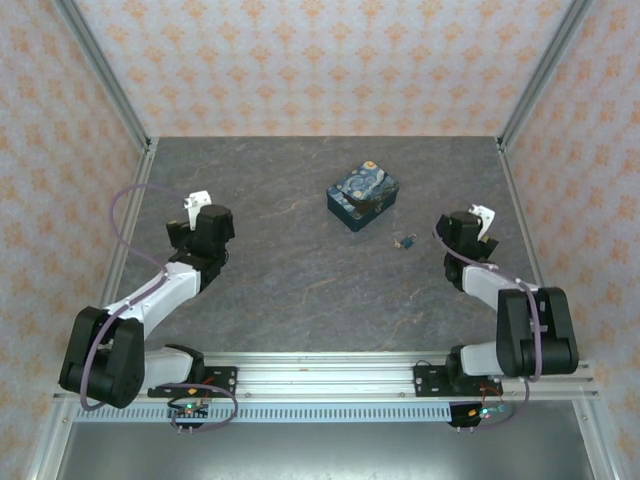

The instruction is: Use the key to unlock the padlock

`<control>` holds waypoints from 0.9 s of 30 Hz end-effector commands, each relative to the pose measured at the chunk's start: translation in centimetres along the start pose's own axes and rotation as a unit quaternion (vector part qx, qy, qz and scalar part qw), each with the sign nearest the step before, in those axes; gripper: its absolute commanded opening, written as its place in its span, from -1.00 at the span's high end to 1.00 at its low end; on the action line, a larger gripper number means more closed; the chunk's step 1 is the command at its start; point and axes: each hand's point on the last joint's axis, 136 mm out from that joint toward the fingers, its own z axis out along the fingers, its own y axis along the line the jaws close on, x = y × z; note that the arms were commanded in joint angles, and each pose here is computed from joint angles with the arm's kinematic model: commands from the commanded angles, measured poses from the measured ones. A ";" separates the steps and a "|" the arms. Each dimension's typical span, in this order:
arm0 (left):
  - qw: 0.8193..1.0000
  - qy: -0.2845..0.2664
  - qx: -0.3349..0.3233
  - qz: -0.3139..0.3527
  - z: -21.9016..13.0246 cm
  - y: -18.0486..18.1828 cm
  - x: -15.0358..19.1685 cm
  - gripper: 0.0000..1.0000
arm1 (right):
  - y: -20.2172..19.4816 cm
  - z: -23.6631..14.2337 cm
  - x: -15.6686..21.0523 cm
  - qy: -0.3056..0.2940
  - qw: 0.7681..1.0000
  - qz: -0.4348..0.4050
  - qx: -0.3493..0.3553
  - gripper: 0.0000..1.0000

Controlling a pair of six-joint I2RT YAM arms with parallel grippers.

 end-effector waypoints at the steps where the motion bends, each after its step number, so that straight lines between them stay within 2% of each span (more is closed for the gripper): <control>1: 0.999 -0.042 -0.009 -0.006 1.0 0.2 -0.3 -0.99 | 1.4 -0.1 -3.2 -0.087 0.996 0.008 -0.036 -0.98; 4: 0.996 -0.074 0.040 -0.033 1.3 0.0 -0.5 -0.99 | 2.6 0.4 -1.9 -0.079 0.994 -0.009 -0.070 -0.98; 5: 0.995 -0.075 0.060 -0.038 1.6 -0.3 -0.5 -0.99 | 2.9 0.5 -2.0 -0.093 0.993 -0.009 -0.079 -0.98; 7: 0.994 -0.065 0.076 -0.045 2.4 -0.5 0.3 -0.99 | 3.5 0.5 -1.4 -0.063 0.993 -0.027 -0.091 -0.98; 8: 0.992 -0.066 0.094 -0.046 2.6 -0.9 1.0 -0.99 | 4.0 0.4 -1.6 -0.073 0.991 -0.029 -0.106 -0.98; 11: 0.989 -0.072 0.126 -0.030 3.3 -2.6 1.6 -1.00 | 4.3 0.5 -1.3 -0.059 0.991 -0.037 -0.114 -0.98; 12: 0.989 -0.048 0.141 -0.014 3.5 -3.4 1.7 -1.00 | 4.1 0.7 -1.4 -0.062 0.992 -0.030 -0.109 -0.99; 14: 0.985 -0.041 0.166 0.000 3.5 -4.3 1.8 -0.99 | 4.0 0.8 -1.4 -0.058 0.992 -0.028 -0.107 -0.99; 27: 0.985 -0.039 0.165 -0.001 3.7 -4.3 1.8 -0.99 | 4.3 0.8 -1.4 -0.055 0.991 -0.036 -0.113 -0.98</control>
